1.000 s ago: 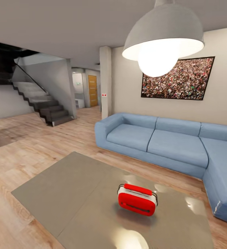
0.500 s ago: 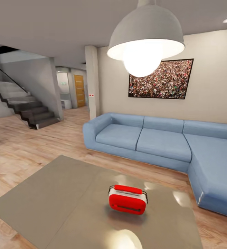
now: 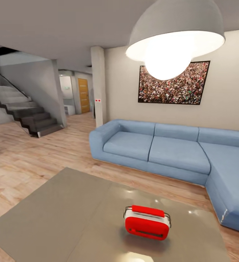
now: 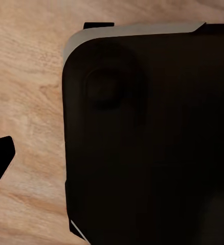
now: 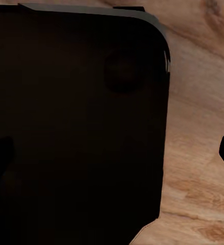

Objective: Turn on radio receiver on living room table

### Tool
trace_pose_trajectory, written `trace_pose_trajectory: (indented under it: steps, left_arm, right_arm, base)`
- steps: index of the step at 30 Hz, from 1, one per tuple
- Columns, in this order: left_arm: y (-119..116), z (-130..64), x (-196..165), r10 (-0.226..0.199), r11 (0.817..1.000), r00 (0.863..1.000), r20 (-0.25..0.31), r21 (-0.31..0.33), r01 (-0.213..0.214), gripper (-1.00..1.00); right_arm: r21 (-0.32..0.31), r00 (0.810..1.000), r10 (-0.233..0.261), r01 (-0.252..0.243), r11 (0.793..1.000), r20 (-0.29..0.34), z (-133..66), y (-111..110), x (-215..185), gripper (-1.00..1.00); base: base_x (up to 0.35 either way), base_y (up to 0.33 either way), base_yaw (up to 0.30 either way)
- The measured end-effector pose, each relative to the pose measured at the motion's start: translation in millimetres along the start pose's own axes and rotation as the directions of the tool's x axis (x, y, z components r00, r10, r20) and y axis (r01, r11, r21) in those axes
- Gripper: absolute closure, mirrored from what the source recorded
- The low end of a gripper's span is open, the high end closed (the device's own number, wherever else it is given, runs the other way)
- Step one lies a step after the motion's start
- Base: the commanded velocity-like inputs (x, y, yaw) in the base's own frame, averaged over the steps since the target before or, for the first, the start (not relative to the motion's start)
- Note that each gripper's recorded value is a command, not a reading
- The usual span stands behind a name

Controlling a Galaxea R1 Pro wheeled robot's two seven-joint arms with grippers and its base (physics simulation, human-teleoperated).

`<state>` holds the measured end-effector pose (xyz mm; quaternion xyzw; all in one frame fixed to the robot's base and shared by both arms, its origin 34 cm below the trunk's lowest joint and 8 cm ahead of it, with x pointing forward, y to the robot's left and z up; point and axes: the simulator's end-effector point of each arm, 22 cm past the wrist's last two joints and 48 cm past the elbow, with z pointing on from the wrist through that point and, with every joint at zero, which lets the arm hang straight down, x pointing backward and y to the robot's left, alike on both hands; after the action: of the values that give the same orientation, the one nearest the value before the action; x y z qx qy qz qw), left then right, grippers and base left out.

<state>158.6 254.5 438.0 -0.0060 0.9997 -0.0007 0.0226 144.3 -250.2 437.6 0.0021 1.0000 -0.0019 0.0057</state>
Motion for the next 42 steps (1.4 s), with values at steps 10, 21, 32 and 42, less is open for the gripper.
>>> trace_pose_trajectory:
  steps: [10, 21, 32, 42]
  left_arm:
    - [-0.3, 0.0, 0.0, 0.0, 1.0, 1.0, 0.0, 0.0, 0.0, -1.0]
    - [-0.5, 0.0, 0.0, 0.0, 1.0, 1.0, 0.0, 0.0, 0.0, -1.0]
    - [-0.6, 0.0, 0.0, 0.0, 1.0, 1.0, 0.0, 0.0, 0.0, -1.0]
    - [-0.9, 0.0, 0.1, 0.0, 1.0, 1.0, 0.0, 0.0, 0.0, -1.0]
  right_arm:
    - [0.001, 1.0, 0.01, -0.01, 1.0, -0.001, 0.0, -0.2, 0.2, -1.0]
    - [0.001, 1.0, 0.013, -0.013, 1.0, -0.002, 0.0, -0.2, 0.3, -1.0]
    - [0.001, 1.0, 0.013, -0.013, 1.0, -0.002, 0.0, -0.2, 0.3, -1.0]
    - [0.001, 1.0, 0.012, -0.012, 1.0, -0.002, 0.0, -0.3, 0.3, -1.0]
  base:
    - [0.117, 0.102, -0.074]
    - [0.007, 0.006, -0.261]
    - [0.0, 0.0, -0.28]
    - [0.0, 0.0, -0.281]
